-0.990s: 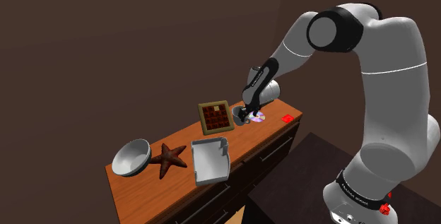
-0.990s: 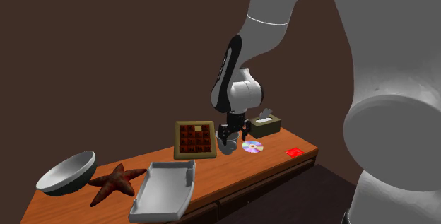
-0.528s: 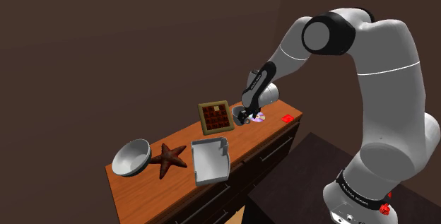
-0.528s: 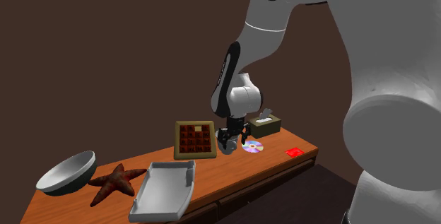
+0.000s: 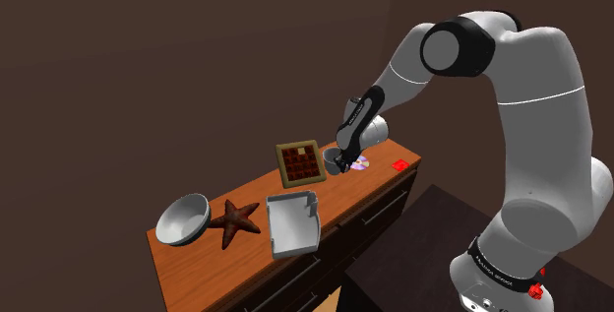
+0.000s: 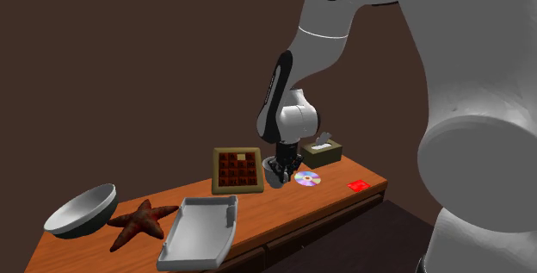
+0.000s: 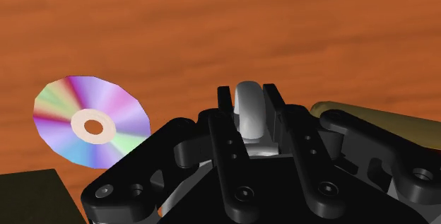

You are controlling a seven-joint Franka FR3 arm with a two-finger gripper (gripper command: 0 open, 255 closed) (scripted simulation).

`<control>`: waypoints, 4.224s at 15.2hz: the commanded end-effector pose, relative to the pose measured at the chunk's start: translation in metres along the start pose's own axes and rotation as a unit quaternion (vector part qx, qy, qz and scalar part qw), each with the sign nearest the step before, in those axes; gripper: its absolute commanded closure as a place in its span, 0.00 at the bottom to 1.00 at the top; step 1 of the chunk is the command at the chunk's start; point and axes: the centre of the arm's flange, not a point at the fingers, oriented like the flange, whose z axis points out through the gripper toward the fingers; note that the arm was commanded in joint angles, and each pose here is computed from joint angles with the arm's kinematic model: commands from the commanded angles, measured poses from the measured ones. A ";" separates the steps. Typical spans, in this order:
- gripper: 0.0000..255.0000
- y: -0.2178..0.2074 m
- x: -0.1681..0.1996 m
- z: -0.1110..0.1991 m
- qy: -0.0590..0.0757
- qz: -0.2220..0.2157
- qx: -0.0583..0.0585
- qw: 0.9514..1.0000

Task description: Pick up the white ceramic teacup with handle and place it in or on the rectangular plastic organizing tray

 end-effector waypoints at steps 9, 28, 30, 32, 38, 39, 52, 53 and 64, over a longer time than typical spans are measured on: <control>1.00 0.000 0.002 -0.021 0.001 0.000 0.000 1.000; 1.00 0.001 0.009 -0.121 0.001 0.000 0.000 1.000; 1.00 0.002 0.010 -0.131 0.001 0.000 0.000 1.000; 1.00 0.002 0.011 -0.142 0.001 0.000 0.000 1.000; 1.00 0.002 0.013 -0.170 0.001 0.000 0.000 1.000; 1.00 -0.010 0.008 -0.172 0.001 0.000 0.000 1.000; 1.00 -0.165 -0.063 -0.193 0.001 0.000 0.000 1.000; 1.00 -0.177 -0.069 -0.195 0.001 0.000 0.000 1.000; 1.00 -0.308 -0.129 -0.213 0.001 0.000 0.000 1.000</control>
